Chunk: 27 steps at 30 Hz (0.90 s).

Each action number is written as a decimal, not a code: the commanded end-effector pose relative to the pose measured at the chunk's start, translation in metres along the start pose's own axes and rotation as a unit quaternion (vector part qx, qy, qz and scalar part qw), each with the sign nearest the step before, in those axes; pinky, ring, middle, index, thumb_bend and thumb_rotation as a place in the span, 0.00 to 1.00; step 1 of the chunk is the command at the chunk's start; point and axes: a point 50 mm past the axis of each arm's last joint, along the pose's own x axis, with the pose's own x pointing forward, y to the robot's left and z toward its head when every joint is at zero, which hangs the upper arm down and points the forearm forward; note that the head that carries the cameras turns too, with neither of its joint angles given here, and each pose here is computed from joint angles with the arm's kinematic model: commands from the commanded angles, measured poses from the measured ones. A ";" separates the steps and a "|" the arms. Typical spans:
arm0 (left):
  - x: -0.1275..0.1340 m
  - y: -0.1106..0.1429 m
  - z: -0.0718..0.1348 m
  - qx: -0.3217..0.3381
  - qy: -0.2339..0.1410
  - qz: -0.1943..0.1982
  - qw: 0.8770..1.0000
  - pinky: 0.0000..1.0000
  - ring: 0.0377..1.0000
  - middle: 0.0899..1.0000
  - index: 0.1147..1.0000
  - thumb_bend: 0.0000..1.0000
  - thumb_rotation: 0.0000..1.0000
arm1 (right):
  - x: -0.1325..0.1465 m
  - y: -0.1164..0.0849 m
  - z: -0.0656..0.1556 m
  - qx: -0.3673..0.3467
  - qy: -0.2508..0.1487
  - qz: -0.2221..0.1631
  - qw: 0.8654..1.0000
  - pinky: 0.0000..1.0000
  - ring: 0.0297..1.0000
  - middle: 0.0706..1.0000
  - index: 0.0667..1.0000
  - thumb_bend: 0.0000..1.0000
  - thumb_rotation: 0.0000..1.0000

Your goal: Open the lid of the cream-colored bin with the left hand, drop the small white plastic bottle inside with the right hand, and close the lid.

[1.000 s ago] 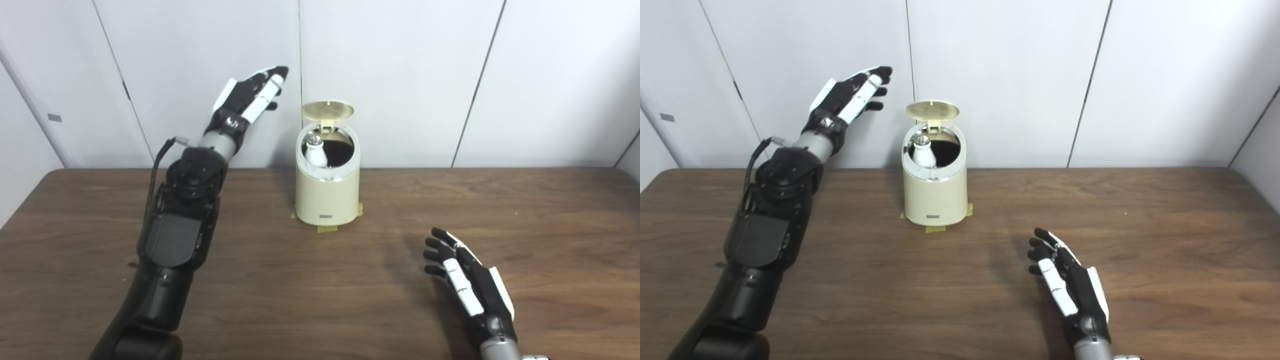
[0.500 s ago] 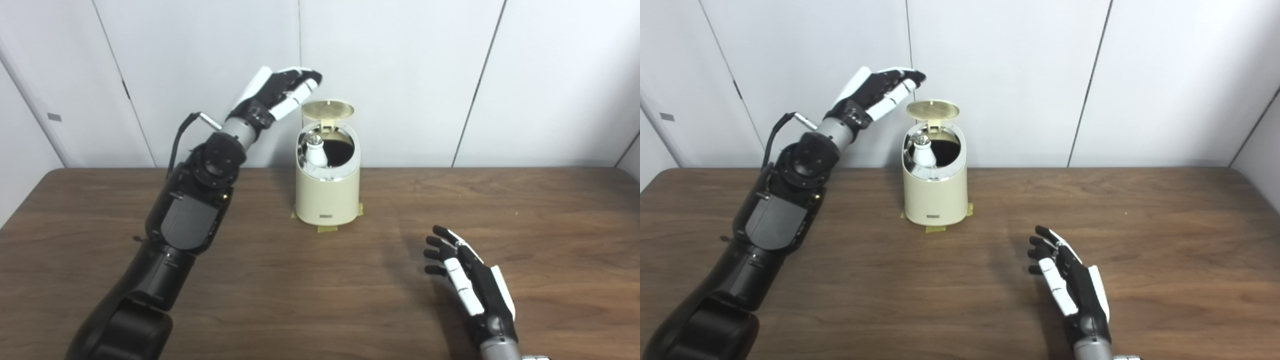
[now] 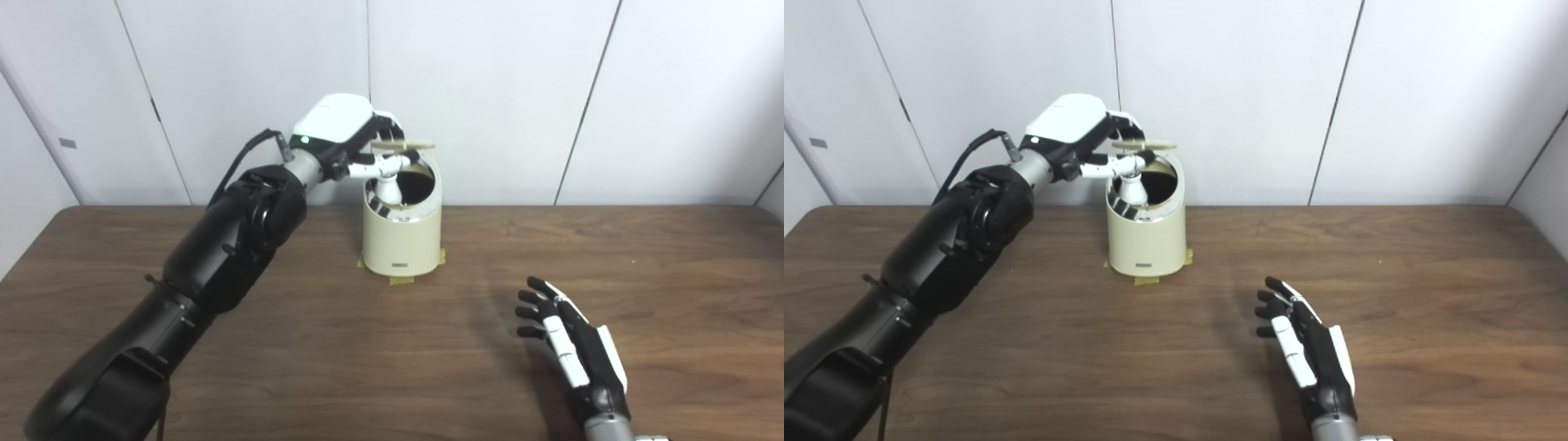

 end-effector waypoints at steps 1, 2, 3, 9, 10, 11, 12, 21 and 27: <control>0.008 0.041 0.009 0.046 -0.026 0.047 0.998 0.62 0.72 0.69 0.65 0.52 0.83 | -0.005 0.002 0.006 0.011 -0.020 -0.007 1.000 0.65 0.75 0.78 0.82 0.49 0.90; 0.007 0.041 0.011 0.059 -0.030 0.048 0.997 0.62 0.72 0.69 0.65 0.52 0.83 | -0.005 0.001 0.006 0.011 -0.020 -0.006 1.000 0.65 0.75 0.78 0.82 0.49 0.90; 0.006 0.042 0.012 0.068 -0.032 0.048 0.996 0.63 0.71 0.68 0.64 0.52 0.85 | -0.005 0.001 0.005 0.011 -0.021 -0.006 1.000 0.65 0.75 0.78 0.82 0.50 0.91; 0.002 0.038 0.023 0.132 -0.042 0.049 0.989 0.69 0.73 0.67 0.65 0.55 0.96 | -0.004 0.000 0.005 0.012 -0.017 -0.006 1.000 0.66 0.75 0.79 0.83 0.51 0.94; 0.001 0.037 0.026 0.134 -0.044 0.048 0.989 0.68 0.73 0.67 0.65 0.56 0.96 | -0.004 0.001 0.005 0.012 -0.017 -0.006 1.000 0.65 0.76 0.79 0.83 0.50 0.94; 0.000 0.036 0.028 0.135 -0.046 0.046 0.989 0.69 0.73 0.67 0.65 0.56 0.96 | -0.004 0.001 0.006 0.012 -0.017 -0.005 1.000 0.65 0.75 0.79 0.83 0.50 0.94; -0.001 0.036 0.031 0.137 -0.047 0.044 0.989 0.69 0.74 0.68 0.66 0.57 0.97 | -0.004 0.001 0.006 0.010 -0.018 -0.005 1.000 0.65 0.75 0.79 0.83 0.50 0.94; -0.007 0.020 0.038 0.171 -0.033 -0.015 0.985 0.79 0.77 0.71 0.70 0.57 0.99 | -0.005 0.001 0.010 0.013 -0.020 -0.006 1.000 0.64 0.74 0.77 0.83 0.49 0.93; -0.010 0.006 0.035 0.174 -0.002 -0.080 0.982 0.82 0.82 0.79 0.78 0.61 1.00 | -0.007 0.000 0.011 0.015 -0.020 -0.006 1.000 0.64 0.74 0.77 0.83 0.50 0.91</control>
